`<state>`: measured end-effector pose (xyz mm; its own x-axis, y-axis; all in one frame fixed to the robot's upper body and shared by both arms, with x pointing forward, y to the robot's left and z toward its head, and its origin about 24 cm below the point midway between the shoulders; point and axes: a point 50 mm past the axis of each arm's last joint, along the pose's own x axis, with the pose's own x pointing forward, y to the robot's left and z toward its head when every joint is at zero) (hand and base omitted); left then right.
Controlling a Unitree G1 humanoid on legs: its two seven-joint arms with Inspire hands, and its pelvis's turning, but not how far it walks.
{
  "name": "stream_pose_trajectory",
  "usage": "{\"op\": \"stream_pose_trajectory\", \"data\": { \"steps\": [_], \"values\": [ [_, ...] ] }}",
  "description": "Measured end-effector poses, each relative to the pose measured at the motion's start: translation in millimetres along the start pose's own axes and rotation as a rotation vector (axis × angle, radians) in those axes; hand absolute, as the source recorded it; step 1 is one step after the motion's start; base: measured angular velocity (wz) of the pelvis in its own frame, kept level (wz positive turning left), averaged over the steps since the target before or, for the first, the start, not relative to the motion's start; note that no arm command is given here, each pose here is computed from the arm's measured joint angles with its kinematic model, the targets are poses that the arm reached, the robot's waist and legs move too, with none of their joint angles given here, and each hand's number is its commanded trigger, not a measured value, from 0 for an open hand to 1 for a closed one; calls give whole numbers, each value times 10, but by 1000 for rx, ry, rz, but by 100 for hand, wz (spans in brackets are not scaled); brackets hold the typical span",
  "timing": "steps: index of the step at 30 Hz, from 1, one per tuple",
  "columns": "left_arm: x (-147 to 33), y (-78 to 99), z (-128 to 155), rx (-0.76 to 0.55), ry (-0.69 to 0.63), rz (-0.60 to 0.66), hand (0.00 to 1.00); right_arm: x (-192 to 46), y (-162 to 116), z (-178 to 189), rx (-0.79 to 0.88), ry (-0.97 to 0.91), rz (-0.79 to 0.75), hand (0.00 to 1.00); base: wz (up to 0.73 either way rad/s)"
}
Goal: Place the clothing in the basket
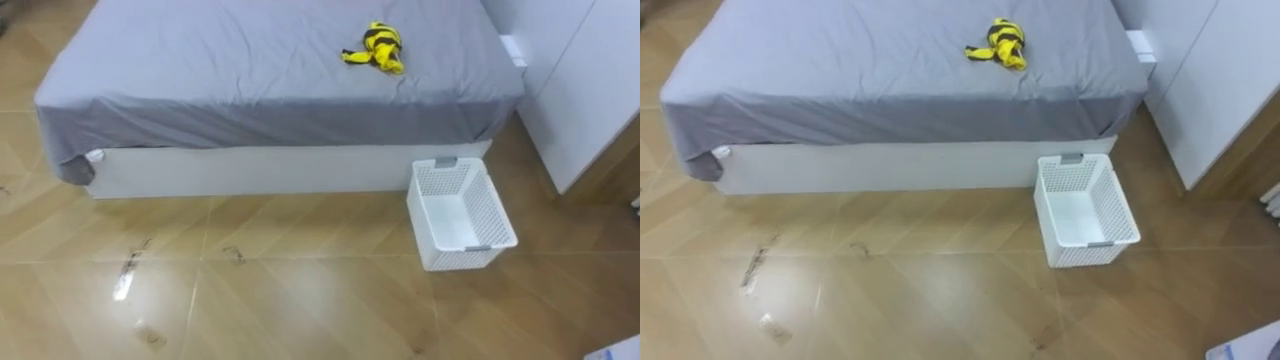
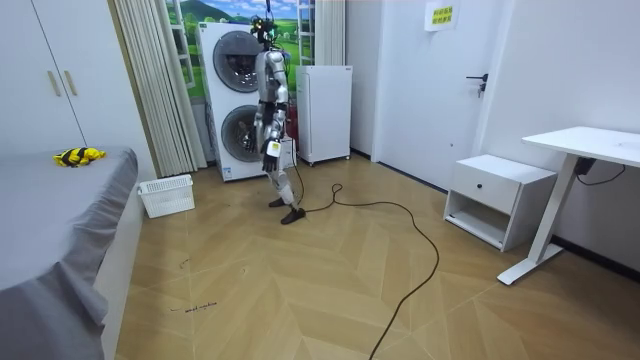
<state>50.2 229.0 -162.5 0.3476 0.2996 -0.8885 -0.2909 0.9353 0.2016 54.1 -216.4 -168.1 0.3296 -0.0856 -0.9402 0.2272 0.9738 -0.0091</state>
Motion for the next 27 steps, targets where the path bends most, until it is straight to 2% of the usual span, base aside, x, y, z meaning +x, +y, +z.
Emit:
{"op": "stream_pose_trajectory", "data": {
  "steps": [2, 6, 11, 16, 20, 22, 27],
  "values": [
    [1, -4, 5, -35, -4, 1, 0, -5, -16, -16, 2, 4, -2, 0, 23],
    [-9, -161, 84, -131, -51, -43, 0, -14, -122, 22, 17, -3, -35, 0, 6],
    [-25, -52, 31, -174, -59, -5, 0, -1, -55, 23, 6, -1, -27, 0, -48],
    [-11, 23, 96, -205, -93, 2, 0, 6, 3, 48, -2, -30, -29, 0, -38],
    [-20, -21, -11, -157, -39, 1, 0, -19, -95, -10, 14, -11, -82, 0, 6],
    [-6, -51, 46, -119, -54, -2, 0, -4, -64, 122, 26, -63, -85, 0, -16],
    [7, -102, 108, -14, -72, -37, 0, -13, 121, 764, 15, -294, -17, 0, 32]
  ]
}}
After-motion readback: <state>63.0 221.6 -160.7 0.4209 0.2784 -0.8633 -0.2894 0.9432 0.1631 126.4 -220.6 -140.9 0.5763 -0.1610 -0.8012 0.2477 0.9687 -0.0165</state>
